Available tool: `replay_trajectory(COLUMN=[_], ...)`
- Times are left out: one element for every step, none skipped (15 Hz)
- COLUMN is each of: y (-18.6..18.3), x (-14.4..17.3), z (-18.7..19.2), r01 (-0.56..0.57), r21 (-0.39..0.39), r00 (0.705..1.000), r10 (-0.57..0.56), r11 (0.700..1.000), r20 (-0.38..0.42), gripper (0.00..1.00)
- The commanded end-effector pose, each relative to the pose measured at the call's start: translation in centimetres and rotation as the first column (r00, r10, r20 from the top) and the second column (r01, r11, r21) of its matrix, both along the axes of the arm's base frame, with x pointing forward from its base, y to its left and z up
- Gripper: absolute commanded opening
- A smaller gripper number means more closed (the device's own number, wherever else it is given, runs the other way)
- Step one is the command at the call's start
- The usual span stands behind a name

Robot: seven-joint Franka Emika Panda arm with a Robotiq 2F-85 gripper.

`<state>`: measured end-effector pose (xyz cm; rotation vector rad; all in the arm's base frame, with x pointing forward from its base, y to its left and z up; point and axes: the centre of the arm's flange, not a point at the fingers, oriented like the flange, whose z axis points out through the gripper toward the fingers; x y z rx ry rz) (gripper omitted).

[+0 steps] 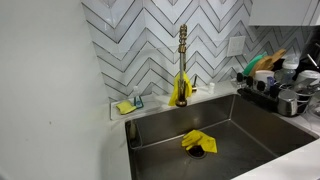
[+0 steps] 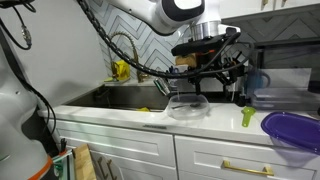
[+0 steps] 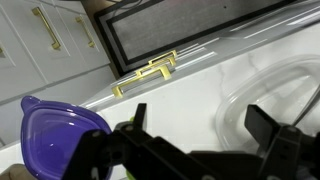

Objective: Put the yellow spoon and silver spoon in the bowl, then put the bowl in the sink

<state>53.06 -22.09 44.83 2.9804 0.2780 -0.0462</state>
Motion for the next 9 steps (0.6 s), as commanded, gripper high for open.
replay_trajectory(y=[-4.1, -5.3, -6.4, -7.5, -8.5, -9.4, -10.0, -10.5, -10.8], x=[1.3, 1.6, 2.0, 2.3, 2.8, 3.2, 3.9, 4.5, 5.2], z=[-0.4, -0.6, -0.8, -0.9, -1.2, -1.6, -1.9, -2.3, -2.8], r01=[0.082, 0.115, 0.126, 0.141, 0.141, 0.143, 0.139, 0.135, 0.123], r21=[0.046, 0.062, 0.089, 0.111, 0.123, 0.134, 0.141, 0.145, 0.149], r00=[0.996, 0.992, 0.988, 0.984, 0.982, 0.979, 0.978, 0.978, 0.978], r10=[-0.083, -0.118, -0.133, -0.151, -0.155, -0.160, -0.158, -0.156, -0.145], r11=[0.996, 0.991, 0.988, 0.984, 0.982, 0.981, 0.980, 0.980, 0.981], r20=[0.031, 0.050, 0.077, 0.092, 0.111, 0.125, 0.134, 0.140, 0.147], gripper=[1.00, 1.00, 1.00, 1.00, 1.00, 1.00, 1.00, 1.00, 1.00])
